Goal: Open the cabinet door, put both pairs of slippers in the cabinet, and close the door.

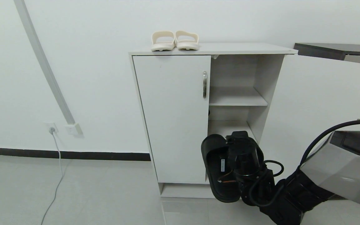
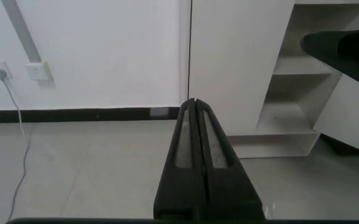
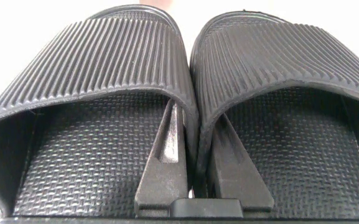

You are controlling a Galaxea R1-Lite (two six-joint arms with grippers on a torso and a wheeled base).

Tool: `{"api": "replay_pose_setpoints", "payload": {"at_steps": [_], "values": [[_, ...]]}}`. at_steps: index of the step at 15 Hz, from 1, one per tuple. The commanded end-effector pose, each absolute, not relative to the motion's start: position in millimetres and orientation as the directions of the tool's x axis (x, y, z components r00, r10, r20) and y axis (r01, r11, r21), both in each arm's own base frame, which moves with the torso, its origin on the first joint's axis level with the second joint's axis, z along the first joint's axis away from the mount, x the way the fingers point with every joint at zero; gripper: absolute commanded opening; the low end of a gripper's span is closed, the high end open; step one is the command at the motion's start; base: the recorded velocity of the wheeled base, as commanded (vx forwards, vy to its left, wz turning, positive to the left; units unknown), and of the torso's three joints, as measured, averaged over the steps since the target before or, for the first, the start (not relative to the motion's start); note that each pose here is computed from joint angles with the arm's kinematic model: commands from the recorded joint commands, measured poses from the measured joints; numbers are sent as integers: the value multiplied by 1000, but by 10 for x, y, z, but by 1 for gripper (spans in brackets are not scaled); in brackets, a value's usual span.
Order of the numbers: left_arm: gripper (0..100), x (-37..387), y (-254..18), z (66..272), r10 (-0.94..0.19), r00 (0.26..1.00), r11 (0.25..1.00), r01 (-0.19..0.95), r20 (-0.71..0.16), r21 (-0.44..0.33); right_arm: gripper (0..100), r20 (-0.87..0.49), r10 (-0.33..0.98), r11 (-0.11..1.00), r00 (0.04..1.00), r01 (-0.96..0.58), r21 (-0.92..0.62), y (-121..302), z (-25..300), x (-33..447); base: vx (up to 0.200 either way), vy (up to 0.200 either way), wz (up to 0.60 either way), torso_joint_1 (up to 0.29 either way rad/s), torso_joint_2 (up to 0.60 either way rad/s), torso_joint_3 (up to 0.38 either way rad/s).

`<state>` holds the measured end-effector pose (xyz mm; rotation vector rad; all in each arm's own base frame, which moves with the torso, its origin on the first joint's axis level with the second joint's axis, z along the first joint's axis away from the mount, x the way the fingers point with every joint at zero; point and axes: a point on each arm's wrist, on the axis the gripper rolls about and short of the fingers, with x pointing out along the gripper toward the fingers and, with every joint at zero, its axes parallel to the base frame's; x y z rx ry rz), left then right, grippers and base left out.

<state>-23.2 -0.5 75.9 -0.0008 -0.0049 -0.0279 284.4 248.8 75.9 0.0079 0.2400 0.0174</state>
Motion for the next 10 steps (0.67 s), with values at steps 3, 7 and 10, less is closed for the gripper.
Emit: {"api": "replay_pose_setpoints", "payload": {"at_steps": [3,7,10], "values": [[0,-229,-6,757,-28,1000,1000,28,0,-2,0,-242,-2,1000,970,1,-2,2497,705,2866,0,-200,0,-2,4,5],[0,-229,-6,759,-28,1000,1000,28,2,-1,0,-247,-7,1000,969,6,-4,2491,675,2885,0,-200,0,5,2,2],[0,-229,-6,759,-28,1000,1000,28,2,-1,0,-241,-6,1000,970,6,1,2589,596,2990,0,-67,0,2,-2,4]]}}
